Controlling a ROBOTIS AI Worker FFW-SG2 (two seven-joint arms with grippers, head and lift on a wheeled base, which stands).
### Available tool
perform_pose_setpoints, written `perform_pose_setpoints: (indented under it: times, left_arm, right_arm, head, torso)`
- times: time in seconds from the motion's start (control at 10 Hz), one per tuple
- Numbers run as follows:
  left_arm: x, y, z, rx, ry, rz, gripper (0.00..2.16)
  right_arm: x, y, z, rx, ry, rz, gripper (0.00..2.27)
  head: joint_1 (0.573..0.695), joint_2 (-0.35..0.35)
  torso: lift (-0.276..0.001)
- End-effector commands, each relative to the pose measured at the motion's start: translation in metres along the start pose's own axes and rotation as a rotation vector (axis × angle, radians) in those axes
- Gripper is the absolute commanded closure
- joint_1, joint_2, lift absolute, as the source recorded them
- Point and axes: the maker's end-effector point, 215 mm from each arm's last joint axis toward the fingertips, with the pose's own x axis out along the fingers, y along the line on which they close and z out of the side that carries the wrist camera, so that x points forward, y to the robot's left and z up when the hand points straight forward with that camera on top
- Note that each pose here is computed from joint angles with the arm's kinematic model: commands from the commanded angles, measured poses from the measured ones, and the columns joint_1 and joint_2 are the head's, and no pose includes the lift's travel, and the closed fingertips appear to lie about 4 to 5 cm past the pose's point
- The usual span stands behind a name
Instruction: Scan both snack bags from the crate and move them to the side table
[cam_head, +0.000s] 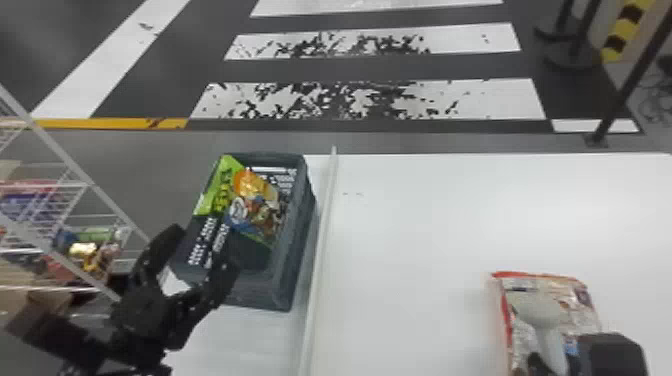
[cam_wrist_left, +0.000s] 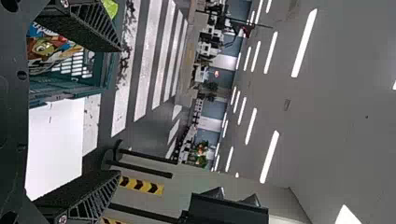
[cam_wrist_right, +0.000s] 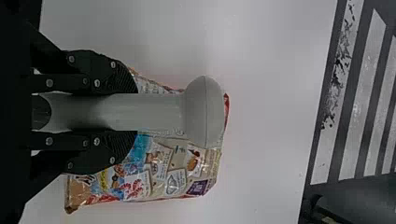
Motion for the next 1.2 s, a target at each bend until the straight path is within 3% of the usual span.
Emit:
perform_pose_setpoints:
  times: [0.0, 0.3, 0.4, 0.7, 0.8, 1.1]
  left_arm:
    - [-0.001, -0.001, 0.002, 0.003, -0.005, -0.003, 0.06]
    - [-0.002, -0.002, 0.006, 0.007, -0.014, -0.003, 0.06]
    - [-0.003, -0.002, 0.008, 0.01, -0.016, -0.002, 0.06]
    - [-0.005, -0.001, 0.011, 0.017, -0.021, 0.003, 0.06]
    - [-0.007, -0.001, 0.014, 0.023, -0.028, 0.003, 0.06]
    - [-0.008, -0.002, 0.02, 0.032, -0.044, 0.004, 0.06]
  right_arm:
    - [-0.006, -0.024, 0.019, 0.026, -0.052, -0.034, 2.25]
    - [-0.005, -0.102, 0.044, 0.096, -0.112, -0.136, 2.25]
    - [-0.001, -0.132, 0.046, 0.121, -0.12, -0.171, 2.25]
    - [0.027, -0.22, 0.036, 0.166, -0.113, -0.255, 2.25]
    - [0.035, -0.239, 0.043, 0.147, -0.158, -0.257, 2.25]
    - [0.052, -0.257, 0.029, 0.132, -0.145, -0.245, 2.25]
  head:
    - [0.695, 0.152]
    - [0.695, 0.047]
    - [0.695, 0.025]
    - [0.695, -0.142]
    - [0.695, -0.165]
    - [0.695, -0.256]
  torso:
    - [-0.029]
    - [-0.029]
    - [-0.029]
    - [-0.029]
    - [-0.029]
    - [-0.029]
